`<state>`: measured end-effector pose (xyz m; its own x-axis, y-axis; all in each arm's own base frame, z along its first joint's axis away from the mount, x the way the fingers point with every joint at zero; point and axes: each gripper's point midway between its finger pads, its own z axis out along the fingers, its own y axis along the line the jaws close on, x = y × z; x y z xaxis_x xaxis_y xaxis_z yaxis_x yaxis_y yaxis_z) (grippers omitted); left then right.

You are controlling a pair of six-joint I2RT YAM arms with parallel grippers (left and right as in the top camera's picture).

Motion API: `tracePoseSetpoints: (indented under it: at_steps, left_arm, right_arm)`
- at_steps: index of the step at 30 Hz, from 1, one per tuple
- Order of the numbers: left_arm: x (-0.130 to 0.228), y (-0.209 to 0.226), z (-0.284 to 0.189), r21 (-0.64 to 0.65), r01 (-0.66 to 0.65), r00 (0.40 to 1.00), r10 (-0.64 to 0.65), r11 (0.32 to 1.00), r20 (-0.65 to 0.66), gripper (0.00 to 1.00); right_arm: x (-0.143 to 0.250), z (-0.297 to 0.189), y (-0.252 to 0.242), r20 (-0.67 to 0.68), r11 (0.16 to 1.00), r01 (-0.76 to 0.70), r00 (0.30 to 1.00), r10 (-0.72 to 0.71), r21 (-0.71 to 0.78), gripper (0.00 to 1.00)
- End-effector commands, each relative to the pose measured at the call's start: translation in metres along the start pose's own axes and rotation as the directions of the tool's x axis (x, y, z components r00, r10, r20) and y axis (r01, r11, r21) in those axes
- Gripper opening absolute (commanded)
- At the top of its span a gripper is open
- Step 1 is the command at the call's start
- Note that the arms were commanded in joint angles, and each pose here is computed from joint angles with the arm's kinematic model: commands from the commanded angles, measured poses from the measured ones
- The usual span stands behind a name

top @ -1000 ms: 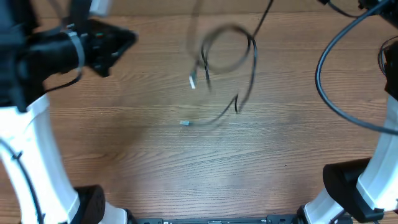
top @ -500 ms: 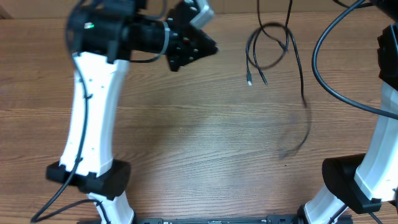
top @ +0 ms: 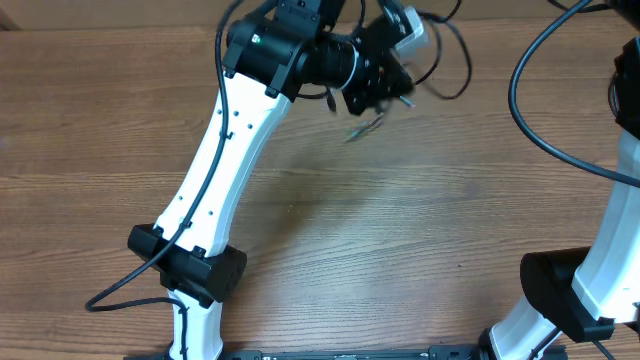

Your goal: Untangle cables

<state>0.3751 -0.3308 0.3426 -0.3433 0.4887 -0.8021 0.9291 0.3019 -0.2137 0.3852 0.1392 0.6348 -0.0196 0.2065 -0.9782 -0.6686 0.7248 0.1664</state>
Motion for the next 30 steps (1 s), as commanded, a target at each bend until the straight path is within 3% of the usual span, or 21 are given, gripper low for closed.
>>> tracePoseSetpoints:
  at_steps: [1,2,3,8,12,14,26,30]
  left_arm:
    - [0.025,0.071,-0.015,-0.412,0.481,0.865,-0.496,0.774,0.077,0.07]
    - [0.031,0.079,-0.020,-0.465,0.547,0.819,-0.561,0.696,0.123,0.06]
    - [0.034,0.084,-0.023,-0.493,0.561,0.806,-0.575,0.665,0.140,0.06]
    - [0.032,0.081,-0.019,-0.510,0.531,0.825,-0.550,0.676,0.131,0.07]
    - [0.024,0.067,-0.008,-0.476,0.389,0.906,-0.422,0.789,0.042,0.11]
    - [0.023,0.063,-0.005,-0.477,0.361,0.917,-0.397,0.801,0.029,0.13]
    - [0.028,0.065,-0.007,-0.478,0.435,0.882,-0.469,0.763,0.054,0.13]
    - [0.027,0.060,-0.004,-0.460,0.544,0.819,-0.563,0.702,0.110,0.08]
  right_arm:
    - [-0.006,-0.007,0.001,0.015,1.000,0.014,1.000,-0.014,0.015,0.04]
    - [-0.006,-0.007,0.001,0.014,1.000,0.014,1.000,-0.015,0.015,0.04]
    - [-0.006,-0.007,0.001,0.014,1.000,0.014,1.000,-0.015,0.015,0.04]
    - [-0.005,-0.007,0.001,0.012,1.000,0.022,1.000,-0.023,0.016,0.04]
    - [-0.004,-0.007,0.001,0.008,1.000,0.024,1.000,-0.024,0.017,0.04]
    - [-0.005,-0.007,0.001,0.009,1.000,0.025,1.000,-0.025,0.016,0.04]
    - [-0.014,-0.007,-0.003,0.046,0.998,0.050,0.998,-0.052,0.045,0.04]
    - [-0.018,-0.007,-0.008,0.063,0.995,0.057,0.996,-0.062,0.080,0.04]
